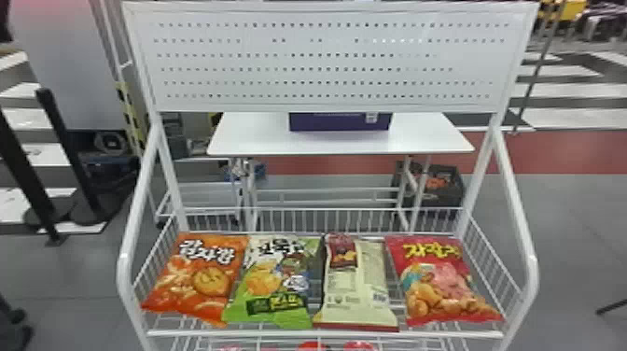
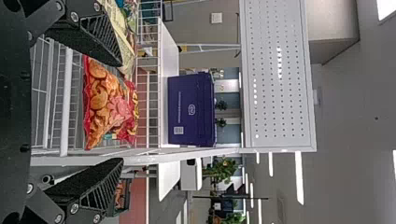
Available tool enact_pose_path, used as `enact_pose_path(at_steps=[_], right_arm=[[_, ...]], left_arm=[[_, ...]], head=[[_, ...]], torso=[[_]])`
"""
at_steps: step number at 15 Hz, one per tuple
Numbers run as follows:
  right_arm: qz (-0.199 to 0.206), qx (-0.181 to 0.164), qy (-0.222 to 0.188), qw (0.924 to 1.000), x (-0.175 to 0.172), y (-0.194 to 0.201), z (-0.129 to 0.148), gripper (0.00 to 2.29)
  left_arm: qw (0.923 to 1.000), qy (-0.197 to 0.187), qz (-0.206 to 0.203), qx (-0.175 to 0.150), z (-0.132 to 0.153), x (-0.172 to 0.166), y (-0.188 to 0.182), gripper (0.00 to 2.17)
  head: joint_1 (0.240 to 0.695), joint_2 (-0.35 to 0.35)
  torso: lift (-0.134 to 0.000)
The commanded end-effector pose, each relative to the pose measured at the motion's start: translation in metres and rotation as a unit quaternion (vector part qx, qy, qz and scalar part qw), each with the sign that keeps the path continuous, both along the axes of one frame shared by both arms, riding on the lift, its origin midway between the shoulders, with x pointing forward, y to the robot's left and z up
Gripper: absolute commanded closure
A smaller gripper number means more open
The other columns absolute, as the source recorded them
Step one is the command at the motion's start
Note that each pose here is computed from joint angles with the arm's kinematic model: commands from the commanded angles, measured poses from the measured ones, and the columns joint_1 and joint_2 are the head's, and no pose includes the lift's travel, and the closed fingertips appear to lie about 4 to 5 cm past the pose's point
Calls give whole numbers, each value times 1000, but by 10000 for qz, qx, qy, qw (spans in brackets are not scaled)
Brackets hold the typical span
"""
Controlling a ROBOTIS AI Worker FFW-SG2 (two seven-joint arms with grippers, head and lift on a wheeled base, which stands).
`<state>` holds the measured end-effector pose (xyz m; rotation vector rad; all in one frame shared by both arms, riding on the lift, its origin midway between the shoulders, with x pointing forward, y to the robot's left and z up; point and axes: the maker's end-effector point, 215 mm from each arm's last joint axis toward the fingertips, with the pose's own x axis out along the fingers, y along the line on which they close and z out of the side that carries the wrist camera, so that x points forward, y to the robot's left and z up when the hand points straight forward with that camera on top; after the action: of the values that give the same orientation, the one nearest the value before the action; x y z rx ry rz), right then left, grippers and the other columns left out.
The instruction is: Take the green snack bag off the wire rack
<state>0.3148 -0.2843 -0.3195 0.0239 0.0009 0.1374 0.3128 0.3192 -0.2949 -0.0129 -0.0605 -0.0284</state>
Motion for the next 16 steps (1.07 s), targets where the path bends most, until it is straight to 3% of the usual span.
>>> enact_pose_path(at_steps=[1, 10, 13, 16], right_arm=[[7, -4, 2, 10000, 0, 0, 0, 174], [18, -7, -5, 10000, 0, 1, 1, 174], [4, 4, 4, 10000, -1, 1, 0, 174], [19, 4, -19, 10000, 0, 5, 0, 174]], left_arm=[[10000, 6, 8, -3, 0, -1, 0, 39], [10000, -44, -40, -35, 5, -1, -7, 39], [9997, -99, -215, 1, 6, 5, -32, 39], [9981, 261, -563, 24, -21, 32, -87, 39]], head=[[499, 0], [499, 0], [499, 0], [499, 0]], torso=[[0], [0], [0], [0]])
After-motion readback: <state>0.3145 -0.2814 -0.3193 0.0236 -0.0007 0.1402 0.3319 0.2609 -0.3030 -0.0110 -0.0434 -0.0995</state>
